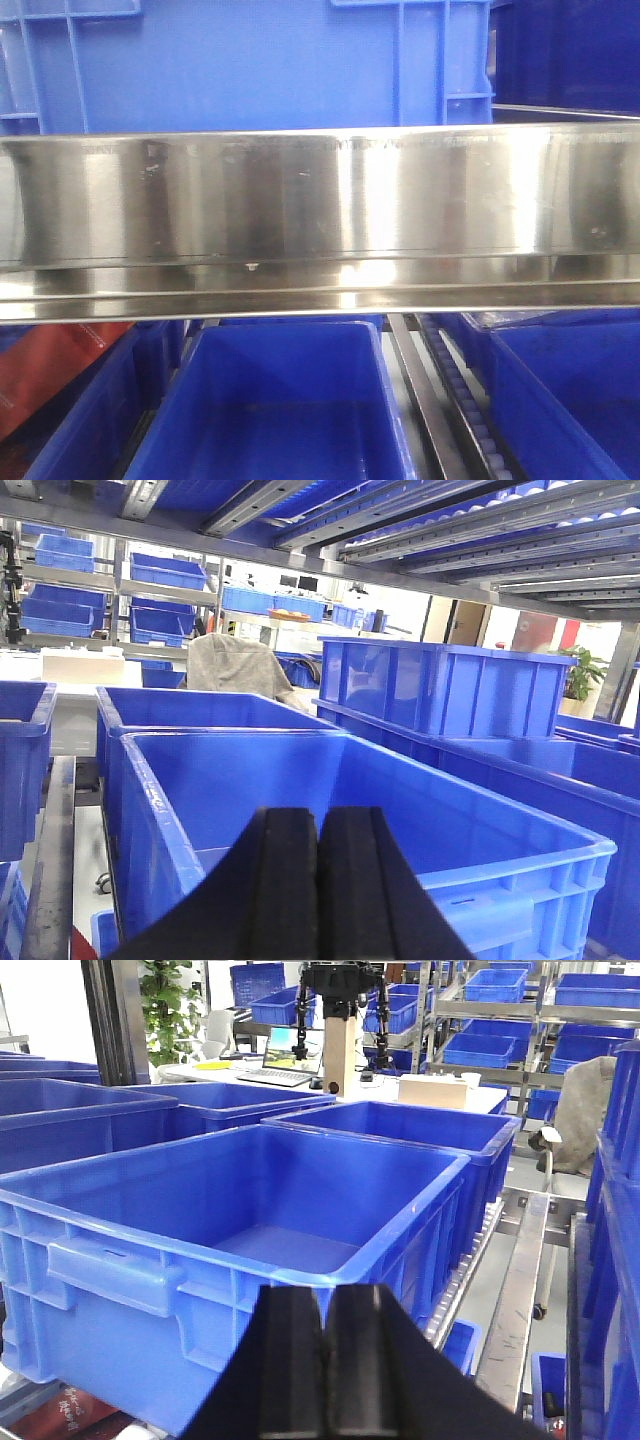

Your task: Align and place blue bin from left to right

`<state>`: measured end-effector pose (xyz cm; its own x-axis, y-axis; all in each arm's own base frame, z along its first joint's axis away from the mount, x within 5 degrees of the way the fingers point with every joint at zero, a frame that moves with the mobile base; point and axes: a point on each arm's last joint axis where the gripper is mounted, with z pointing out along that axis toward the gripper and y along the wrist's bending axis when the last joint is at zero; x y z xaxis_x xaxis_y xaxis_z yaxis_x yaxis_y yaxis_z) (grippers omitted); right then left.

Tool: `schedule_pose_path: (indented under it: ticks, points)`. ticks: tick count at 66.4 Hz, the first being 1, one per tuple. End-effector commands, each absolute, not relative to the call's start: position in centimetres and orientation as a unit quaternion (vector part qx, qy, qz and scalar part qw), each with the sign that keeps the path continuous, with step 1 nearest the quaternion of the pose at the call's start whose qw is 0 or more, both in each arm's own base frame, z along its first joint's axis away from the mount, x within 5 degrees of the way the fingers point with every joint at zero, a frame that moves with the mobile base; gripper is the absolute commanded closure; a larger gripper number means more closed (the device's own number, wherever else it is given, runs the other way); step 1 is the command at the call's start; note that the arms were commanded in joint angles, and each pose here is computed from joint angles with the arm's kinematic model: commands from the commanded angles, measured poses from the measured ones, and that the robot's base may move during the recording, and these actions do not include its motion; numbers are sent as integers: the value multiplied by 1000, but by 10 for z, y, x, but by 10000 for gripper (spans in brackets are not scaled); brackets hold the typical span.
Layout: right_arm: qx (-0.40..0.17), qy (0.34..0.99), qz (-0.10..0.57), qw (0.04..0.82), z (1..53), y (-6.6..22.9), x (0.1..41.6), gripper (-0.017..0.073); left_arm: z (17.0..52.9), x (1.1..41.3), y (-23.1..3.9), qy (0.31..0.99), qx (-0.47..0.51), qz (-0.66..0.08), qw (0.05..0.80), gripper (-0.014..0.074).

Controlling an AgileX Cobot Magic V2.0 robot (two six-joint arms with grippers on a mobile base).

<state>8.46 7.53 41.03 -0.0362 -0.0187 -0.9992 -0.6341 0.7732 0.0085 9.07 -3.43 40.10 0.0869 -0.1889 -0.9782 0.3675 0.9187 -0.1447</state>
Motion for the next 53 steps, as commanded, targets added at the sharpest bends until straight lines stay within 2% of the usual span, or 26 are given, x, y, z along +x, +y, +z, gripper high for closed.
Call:
schedule_pose_path:
  ticks: [1, 20, 29, 33, 53]
  points:
    - [-245, 673, 233, 658, 411, 74, 84, 637, 403, 90, -35, 640, 72, -194, 740, 704]
    - [-254, 667, 208, 669, 412, 73, 85, 637, 403, 90, -35, 640, 72, -194, 740, 704]
    - [-297, 631, 146, 702, 411, 71, 89, 637, 403, 90, -35, 640, 72, -194, 740, 704]
    - [-299, 625, 124, 710, 407, 69, 93, 637, 403, 90, -35, 640, 72, -194, 740, 704]
    - [-210, 647, 58, 730, 377, 42, 100, 637, 403, 90, -35, 640, 72, -194, 740, 704]
